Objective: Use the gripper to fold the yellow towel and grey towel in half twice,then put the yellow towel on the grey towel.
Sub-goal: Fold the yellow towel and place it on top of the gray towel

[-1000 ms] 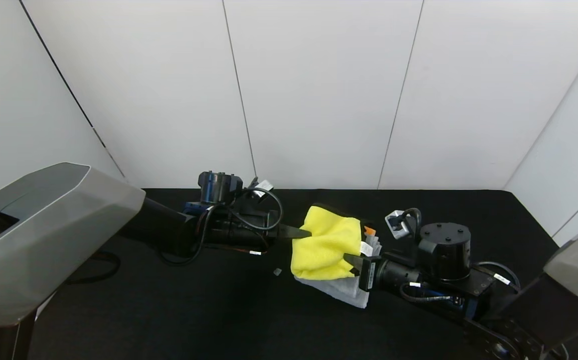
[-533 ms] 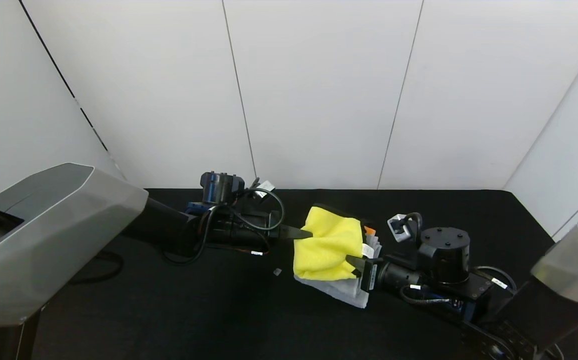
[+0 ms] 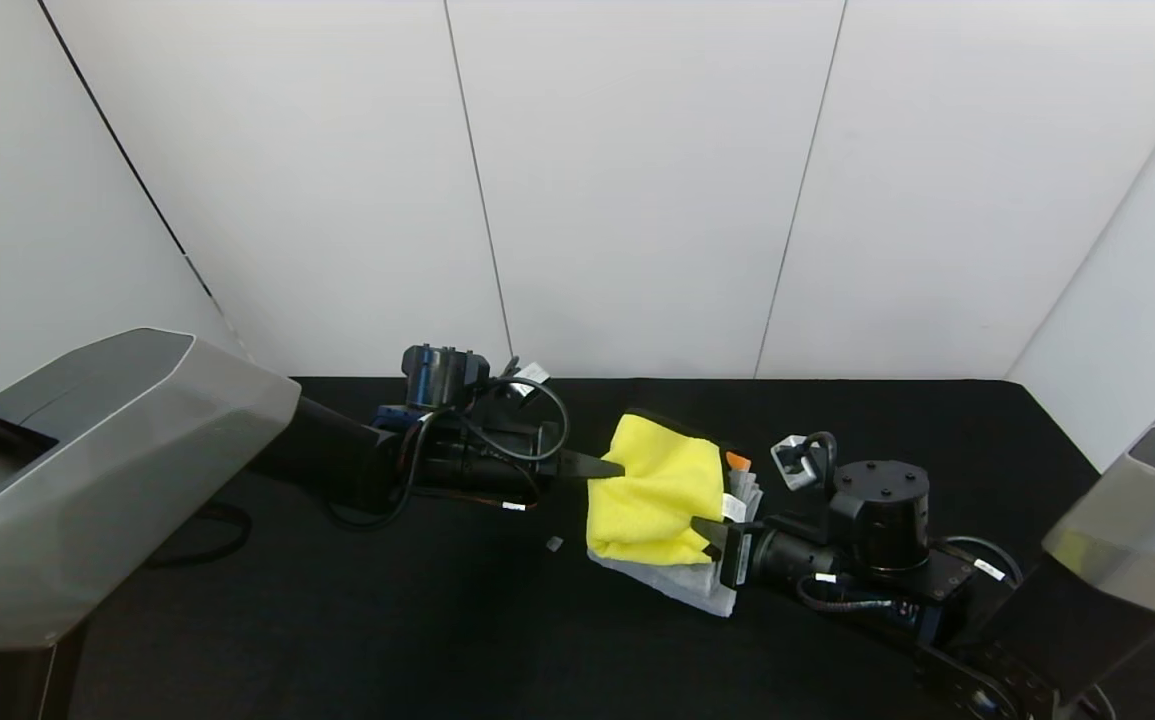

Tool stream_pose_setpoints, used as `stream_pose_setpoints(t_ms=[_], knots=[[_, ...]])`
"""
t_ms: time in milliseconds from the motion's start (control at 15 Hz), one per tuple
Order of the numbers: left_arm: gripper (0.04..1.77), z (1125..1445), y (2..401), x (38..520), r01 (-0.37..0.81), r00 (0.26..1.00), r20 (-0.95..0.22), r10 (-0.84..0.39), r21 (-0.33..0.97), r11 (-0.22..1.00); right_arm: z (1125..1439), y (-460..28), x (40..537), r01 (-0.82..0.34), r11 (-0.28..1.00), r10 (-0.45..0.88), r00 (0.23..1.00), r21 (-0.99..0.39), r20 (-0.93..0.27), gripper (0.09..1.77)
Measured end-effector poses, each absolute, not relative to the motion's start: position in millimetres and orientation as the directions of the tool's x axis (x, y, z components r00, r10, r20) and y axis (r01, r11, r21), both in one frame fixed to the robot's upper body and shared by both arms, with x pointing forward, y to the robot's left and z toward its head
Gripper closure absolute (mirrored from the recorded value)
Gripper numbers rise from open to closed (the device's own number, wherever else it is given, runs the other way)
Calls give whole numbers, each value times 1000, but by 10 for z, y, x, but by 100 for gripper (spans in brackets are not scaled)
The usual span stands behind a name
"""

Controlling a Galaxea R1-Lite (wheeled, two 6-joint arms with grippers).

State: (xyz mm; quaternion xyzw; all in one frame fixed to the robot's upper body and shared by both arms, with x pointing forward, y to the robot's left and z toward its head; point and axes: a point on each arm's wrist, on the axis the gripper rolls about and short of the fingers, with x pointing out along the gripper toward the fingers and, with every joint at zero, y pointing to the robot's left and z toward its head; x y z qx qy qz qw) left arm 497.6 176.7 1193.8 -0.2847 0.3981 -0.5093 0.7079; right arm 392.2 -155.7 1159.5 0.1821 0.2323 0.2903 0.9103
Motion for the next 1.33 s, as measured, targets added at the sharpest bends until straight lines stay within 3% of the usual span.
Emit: stream_pose_setpoints(t_ms=[133,333,533,1000,1333], knots=[[167,11935,1766,4978,493,164,-274,-948,-809,319,11590,-1558,3920,-444,765,613,722,466,-319,165],[167,11931,1768,4979,492,164,-274,-948,-810,319,11587,-1569,3922,-442,766,612,724,467,-320,117],[167,11932,1741,4970,495,158,-274,-949,-809,316,11610,-1610,3921,-444,764,608,739,468,-291,85],[167,11932,1680,4952,501,144,-273,-951,-808,308,11675,-1795,3918,-428,773,579,777,468,-247,44],[96,11928,1655,4939,505,139,-273,-952,-807,305,11685,-1813,3932,-412,764,578,779,496,-242,30]])
